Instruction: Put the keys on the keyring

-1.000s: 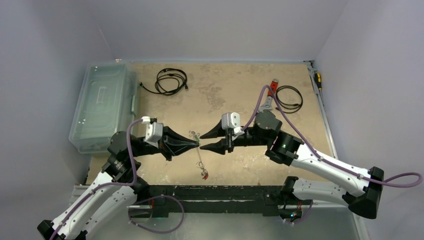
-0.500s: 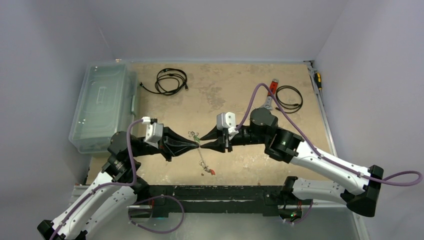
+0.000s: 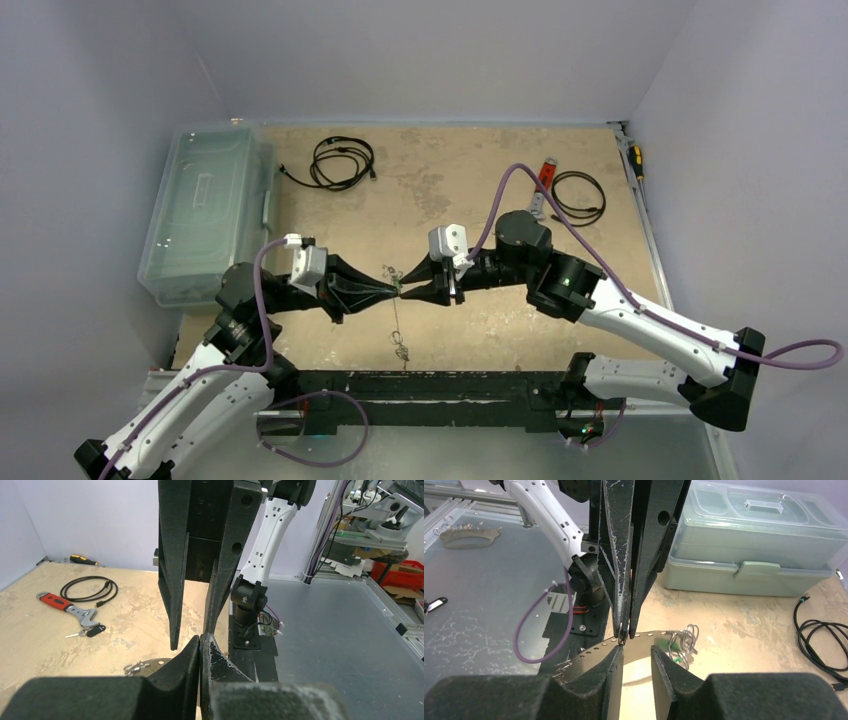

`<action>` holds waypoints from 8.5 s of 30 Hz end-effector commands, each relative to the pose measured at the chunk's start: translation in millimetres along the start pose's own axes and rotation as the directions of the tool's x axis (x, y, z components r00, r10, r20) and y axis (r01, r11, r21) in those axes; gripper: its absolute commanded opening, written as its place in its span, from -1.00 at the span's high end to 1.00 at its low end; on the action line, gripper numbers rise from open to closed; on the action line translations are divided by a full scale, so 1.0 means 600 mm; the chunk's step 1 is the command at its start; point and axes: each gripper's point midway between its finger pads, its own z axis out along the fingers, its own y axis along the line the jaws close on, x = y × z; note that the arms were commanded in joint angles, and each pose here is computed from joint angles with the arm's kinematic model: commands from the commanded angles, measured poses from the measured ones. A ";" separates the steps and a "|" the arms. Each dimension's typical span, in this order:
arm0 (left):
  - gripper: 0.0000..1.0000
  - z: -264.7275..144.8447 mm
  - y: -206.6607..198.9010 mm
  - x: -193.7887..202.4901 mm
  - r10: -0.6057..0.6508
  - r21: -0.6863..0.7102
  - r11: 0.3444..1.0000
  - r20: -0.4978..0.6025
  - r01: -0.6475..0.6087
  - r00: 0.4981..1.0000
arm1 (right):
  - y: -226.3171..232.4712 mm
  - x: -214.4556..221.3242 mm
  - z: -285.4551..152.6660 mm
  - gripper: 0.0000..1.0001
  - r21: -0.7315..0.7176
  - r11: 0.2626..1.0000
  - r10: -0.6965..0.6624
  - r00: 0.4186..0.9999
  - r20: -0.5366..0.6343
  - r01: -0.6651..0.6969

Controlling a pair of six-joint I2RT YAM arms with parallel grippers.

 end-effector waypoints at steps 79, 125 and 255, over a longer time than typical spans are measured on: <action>0.26 -0.006 -0.004 -0.047 0.117 -0.034 0.993 0.057 -0.115 0.991 | 0.009 -0.059 -0.019 1.00 0.019 0.995 -0.097 0.983 0.153 0.095; 0.59 0.002 -0.001 -0.034 0.080 -0.006 0.997 0.070 -0.079 0.994 | 0.022 -0.075 -0.008 1.00 -0.031 0.996 -0.074 0.968 0.241 0.084; 0.53 0.000 0.005 -0.009 0.122 0.005 0.992 -0.013 -0.122 0.992 | -0.041 -0.031 -0.045 1.00 0.205 0.977 -0.060 0.998 0.005 0.057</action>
